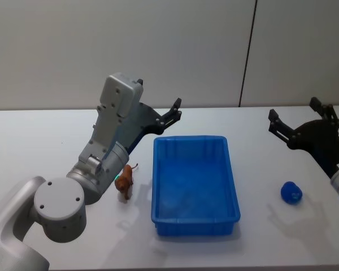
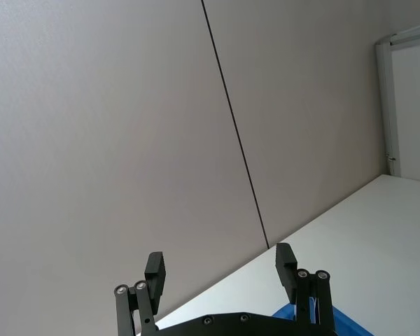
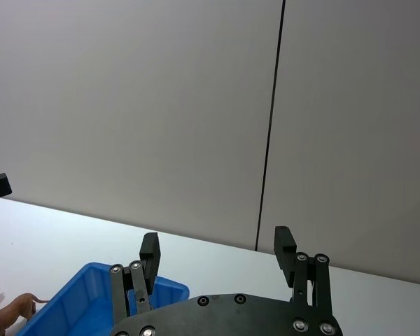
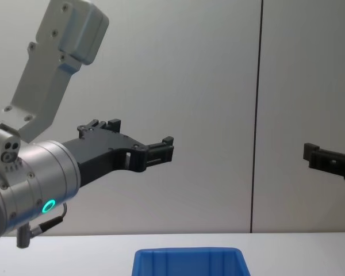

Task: Pick up the two dolls from the table and place them into the box.

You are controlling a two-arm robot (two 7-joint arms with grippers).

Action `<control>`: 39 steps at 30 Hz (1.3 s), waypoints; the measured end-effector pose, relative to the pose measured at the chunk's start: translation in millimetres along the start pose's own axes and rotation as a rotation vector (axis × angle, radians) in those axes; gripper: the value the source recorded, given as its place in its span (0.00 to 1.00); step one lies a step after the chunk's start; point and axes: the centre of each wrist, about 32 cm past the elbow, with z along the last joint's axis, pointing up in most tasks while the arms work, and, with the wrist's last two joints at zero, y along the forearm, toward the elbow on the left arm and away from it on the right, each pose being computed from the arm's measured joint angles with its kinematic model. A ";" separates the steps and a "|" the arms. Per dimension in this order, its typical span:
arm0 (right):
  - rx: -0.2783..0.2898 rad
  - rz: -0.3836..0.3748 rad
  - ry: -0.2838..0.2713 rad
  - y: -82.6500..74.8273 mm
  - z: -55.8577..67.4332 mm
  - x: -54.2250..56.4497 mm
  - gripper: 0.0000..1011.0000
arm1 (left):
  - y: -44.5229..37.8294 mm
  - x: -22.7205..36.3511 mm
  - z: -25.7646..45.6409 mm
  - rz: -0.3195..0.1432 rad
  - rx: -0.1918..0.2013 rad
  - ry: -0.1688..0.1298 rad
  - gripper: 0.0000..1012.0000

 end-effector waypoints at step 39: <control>0.000 0.000 0.000 0.0 0.0 0.0 0.99 | 0.0 0.0 0.0 0.000 0.000 0.000 0.99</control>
